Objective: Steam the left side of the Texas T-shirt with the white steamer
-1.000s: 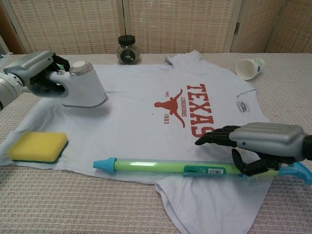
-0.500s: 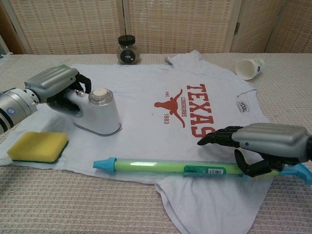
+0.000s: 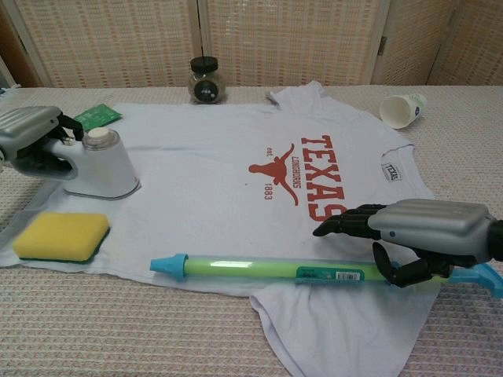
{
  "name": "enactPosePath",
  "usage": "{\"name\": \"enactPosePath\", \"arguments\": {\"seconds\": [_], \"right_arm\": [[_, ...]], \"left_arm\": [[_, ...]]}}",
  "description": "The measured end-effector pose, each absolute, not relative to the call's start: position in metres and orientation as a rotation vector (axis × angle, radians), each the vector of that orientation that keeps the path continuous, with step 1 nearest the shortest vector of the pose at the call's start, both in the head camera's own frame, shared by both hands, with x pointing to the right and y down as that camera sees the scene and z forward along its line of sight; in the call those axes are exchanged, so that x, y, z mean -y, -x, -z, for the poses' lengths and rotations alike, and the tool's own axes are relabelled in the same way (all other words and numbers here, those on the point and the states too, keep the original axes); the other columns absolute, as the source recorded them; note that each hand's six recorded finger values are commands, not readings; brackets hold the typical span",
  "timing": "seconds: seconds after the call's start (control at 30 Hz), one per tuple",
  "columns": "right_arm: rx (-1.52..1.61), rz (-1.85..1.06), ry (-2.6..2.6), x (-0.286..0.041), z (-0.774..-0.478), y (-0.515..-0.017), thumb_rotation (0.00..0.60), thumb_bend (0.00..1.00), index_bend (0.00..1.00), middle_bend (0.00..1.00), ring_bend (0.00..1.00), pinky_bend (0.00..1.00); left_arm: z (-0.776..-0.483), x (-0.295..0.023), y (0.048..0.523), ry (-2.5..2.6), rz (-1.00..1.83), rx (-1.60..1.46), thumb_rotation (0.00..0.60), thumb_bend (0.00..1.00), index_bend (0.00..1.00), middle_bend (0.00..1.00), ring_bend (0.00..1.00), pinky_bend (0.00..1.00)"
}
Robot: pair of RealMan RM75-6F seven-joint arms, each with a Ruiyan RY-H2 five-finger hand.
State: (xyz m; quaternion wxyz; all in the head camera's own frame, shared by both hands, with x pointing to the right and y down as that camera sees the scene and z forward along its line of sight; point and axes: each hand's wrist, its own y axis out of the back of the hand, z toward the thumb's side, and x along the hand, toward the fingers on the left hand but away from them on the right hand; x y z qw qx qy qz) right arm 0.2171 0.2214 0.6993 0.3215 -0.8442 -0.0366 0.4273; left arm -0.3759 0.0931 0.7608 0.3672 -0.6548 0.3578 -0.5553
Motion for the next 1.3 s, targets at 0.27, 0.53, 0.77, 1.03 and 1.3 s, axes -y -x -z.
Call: {"name": "enactPosePath", "arguments": {"seconds": [0.27, 0.53, 0.77, 1.03, 1.3], "right_arm": [[0.098, -1.135, 2.207, -0.221, -0.698, -0.220, 0.293, 1.00, 0.00, 0.03, 0.00, 0.01], [0.125, -1.141, 2.194, -0.216, -0.692, -0.224, 0.293, 1.00, 0.00, 0.03, 0.00, 0.01], [0.155, -1.130, 2.183, -0.211, -0.685, -0.228, 0.290, 1.00, 0.00, 0.03, 0.00, 0.01], [0.197, -1.111, 2.167, -0.205, -0.674, -0.233, 0.293, 1.00, 0.00, 0.03, 0.00, 0.01], [0.233, -1.112, 2.156, -0.201, -0.668, -0.239, 0.294, 1.00, 0.00, 0.03, 0.00, 0.01]], "left_arm": [[-0.761, -0.095, 0.436, 1.612, 1.595, -1.041, 0.600, 0.56, 0.84, 1.00, 0.93, 0.78], [-0.746, -0.094, 0.475, 1.559, 1.626, -1.211, 0.600, 0.56, 0.84, 1.00, 0.93, 0.78], [-0.729, -0.092, 0.505, 1.488, 1.642, -1.328, 0.600, 0.56, 0.85, 1.00, 0.93, 0.78], [-0.732, -0.107, 0.532, 1.394, 1.788, -1.310, 0.600, 0.55, 0.82, 1.00, 0.89, 0.78], [-0.739, -0.114, 0.533, 1.356, 1.847, -1.319, 0.600, 0.46, 0.70, 0.89, 0.75, 0.76]]}}
